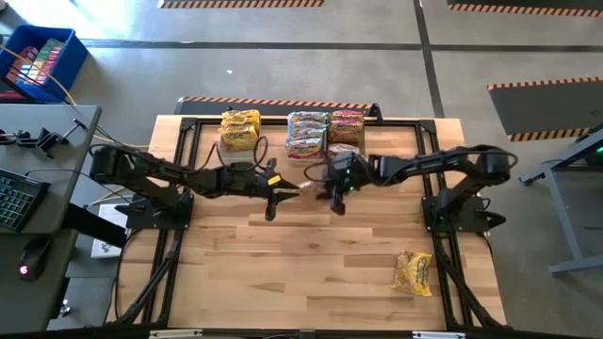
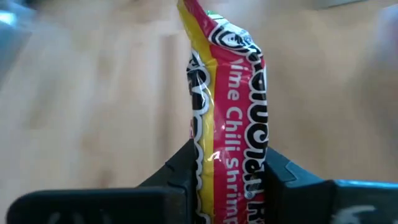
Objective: Sort Maruchan noodles
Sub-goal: Put the green noodle pack into the transparent black bin
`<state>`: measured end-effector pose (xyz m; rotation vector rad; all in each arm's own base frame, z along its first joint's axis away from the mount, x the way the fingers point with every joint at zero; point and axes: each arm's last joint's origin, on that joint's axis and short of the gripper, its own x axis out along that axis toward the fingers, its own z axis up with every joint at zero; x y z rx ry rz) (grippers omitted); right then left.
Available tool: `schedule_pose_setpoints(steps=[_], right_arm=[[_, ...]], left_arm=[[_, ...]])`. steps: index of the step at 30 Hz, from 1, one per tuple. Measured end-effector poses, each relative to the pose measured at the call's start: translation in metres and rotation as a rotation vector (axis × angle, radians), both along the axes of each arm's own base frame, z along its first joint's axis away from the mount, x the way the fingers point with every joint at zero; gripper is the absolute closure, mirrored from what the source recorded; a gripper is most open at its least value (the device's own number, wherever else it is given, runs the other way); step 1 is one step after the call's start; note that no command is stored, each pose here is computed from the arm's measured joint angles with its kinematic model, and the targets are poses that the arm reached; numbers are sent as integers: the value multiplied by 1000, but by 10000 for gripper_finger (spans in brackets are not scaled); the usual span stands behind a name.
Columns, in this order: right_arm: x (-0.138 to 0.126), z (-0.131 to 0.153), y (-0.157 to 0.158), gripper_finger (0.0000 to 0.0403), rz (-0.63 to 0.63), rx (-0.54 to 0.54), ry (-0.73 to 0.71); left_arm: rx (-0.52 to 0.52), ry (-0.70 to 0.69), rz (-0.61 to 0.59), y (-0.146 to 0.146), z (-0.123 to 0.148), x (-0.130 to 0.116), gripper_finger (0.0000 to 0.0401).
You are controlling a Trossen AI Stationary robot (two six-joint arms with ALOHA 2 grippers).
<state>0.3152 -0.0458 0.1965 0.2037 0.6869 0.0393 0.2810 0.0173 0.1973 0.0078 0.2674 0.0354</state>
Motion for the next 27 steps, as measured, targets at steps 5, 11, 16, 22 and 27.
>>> schedule_pose_setpoints(steps=[5, 11, 16, 22, 27], right_arm=[[-4, 55, -17, 321, -77, -328, 198], [-7, 103, -49, 321, -53, -534, 293], [-24, 119, -78, 321, -87, -553, 386], [-45, 102, -113, 321, -113, -537, 470], [-55, 82, -133, 321, -101, -531, 443]], left_arm=[[-5, -35, 3, -1, -12, -12, 314], [-23, -56, 5, -2, -17, -17, 314], [-24, -60, -2, -2, -16, -17, 314], [-14, -80, -5, -2, -14, -16, 314], [-14, -80, -5, -2, -14, -16, 314]])
